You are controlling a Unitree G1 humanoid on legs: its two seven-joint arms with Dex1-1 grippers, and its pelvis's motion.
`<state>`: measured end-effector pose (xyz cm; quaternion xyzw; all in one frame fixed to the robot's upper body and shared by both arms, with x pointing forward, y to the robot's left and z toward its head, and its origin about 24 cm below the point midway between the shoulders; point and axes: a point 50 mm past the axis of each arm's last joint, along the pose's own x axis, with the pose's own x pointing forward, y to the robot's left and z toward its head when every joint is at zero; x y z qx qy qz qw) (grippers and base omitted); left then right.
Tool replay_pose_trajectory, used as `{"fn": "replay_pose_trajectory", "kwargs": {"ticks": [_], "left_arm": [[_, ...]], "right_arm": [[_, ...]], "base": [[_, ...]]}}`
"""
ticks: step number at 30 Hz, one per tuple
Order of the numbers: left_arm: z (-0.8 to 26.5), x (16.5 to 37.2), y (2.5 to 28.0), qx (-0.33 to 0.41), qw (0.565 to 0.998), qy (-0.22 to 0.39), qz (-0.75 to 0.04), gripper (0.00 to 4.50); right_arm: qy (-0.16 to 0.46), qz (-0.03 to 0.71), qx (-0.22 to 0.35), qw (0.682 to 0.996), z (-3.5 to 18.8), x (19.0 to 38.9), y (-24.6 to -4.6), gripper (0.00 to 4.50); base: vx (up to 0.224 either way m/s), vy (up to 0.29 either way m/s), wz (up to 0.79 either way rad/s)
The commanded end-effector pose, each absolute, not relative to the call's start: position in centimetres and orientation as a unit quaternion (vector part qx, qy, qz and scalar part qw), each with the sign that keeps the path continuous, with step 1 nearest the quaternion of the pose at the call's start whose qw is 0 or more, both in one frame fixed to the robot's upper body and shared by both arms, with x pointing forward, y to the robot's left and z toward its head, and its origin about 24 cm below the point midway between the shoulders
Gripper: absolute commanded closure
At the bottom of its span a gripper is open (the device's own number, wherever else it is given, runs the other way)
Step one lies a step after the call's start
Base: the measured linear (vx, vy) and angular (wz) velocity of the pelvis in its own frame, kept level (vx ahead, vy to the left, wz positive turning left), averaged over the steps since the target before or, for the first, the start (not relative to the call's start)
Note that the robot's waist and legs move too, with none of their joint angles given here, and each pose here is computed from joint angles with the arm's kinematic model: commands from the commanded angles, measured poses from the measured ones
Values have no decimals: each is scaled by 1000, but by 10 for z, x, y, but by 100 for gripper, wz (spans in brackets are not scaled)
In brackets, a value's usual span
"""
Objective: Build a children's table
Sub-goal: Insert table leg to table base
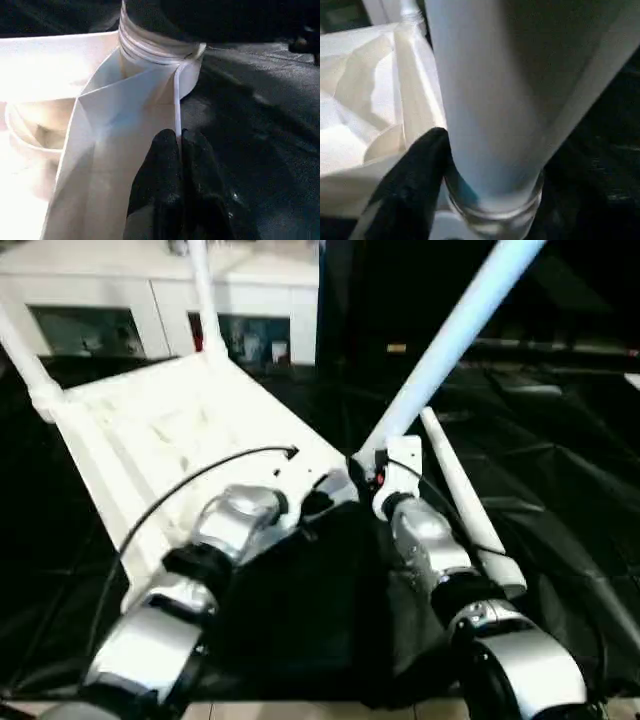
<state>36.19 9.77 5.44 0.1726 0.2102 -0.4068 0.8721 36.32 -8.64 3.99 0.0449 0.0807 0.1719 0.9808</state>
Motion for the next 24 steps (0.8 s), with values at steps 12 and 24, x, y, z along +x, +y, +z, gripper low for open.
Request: {"fn": "replay_pose_trajectory", "kwargs": {"ticks": [12,24], "left_arm": [[43,354,112,197,859,225,-415,450],[40,350,115,204,853,227,-424,450]], "right_arm": [[45,194,54,978,47,364,-97,162],[47,209,44,976,39,358,-103,208]], "base": [[0,0,0],[0,0,0]]}}
